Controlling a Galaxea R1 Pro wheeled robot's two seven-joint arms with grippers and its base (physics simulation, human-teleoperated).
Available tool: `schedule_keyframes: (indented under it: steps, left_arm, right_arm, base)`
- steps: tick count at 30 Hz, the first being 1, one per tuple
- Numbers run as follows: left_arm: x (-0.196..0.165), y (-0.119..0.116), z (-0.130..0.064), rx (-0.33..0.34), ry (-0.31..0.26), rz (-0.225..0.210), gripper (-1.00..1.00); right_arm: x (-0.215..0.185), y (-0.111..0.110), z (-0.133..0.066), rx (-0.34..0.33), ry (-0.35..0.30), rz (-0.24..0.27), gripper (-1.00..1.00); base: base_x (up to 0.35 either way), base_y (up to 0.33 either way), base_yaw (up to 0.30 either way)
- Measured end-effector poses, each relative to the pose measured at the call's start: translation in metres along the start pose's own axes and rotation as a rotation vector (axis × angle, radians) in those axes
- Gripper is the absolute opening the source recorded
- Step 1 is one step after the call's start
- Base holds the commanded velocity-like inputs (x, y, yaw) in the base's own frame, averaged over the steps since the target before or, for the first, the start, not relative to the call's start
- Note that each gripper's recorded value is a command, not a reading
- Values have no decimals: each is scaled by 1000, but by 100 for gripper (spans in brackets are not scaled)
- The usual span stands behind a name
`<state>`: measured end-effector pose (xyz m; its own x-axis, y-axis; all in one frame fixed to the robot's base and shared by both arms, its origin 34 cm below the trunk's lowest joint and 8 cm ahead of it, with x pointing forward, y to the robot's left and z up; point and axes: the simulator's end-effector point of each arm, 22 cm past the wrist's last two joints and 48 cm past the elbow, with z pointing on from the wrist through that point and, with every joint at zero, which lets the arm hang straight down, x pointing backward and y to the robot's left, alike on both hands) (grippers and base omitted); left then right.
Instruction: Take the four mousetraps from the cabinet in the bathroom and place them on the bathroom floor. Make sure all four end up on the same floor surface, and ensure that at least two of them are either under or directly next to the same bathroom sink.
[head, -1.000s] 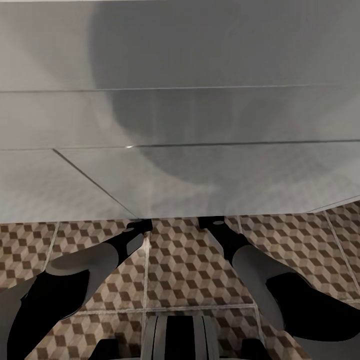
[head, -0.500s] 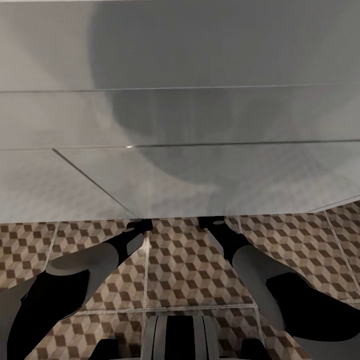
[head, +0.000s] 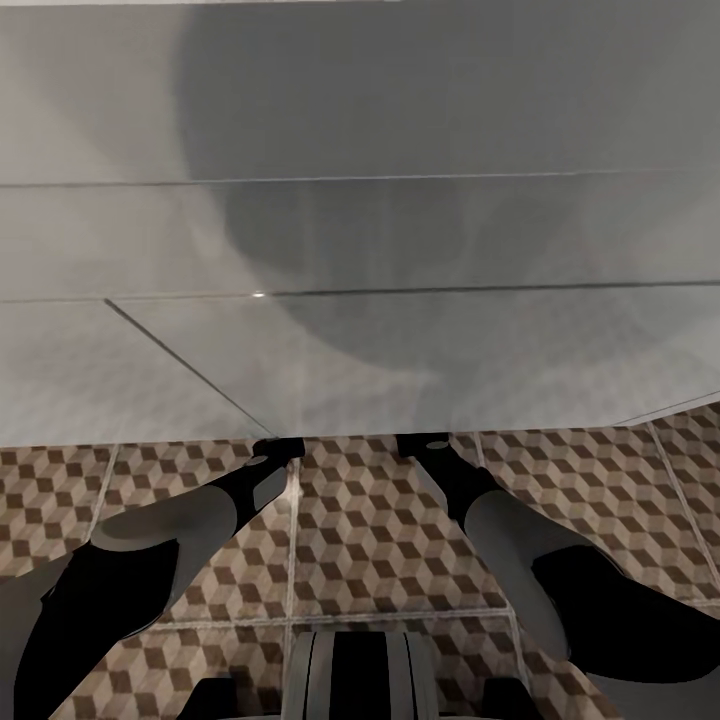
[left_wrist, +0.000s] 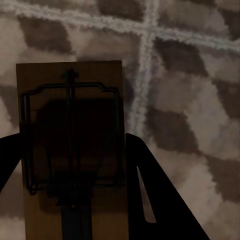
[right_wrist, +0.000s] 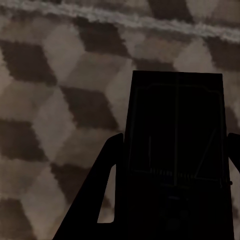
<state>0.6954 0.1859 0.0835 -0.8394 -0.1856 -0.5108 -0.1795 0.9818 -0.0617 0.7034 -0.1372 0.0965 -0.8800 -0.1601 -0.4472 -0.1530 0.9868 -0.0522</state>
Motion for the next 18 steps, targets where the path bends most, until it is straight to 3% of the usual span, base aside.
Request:
schedule_keyframes:
  steps: [14, 18]
  left_arm:
    - [0, 0, 0, 0, 0, 0, -100]
    - [0, 0, 0, 0, 0, 1, -100]
  right_arm:
    - [1, 0, 0, 0, 3, 1, -100]
    - [1, 0, 0, 0, 3, 1, -100]
  base:
    - [4, 0, 0]
    - [157, 0, 0]
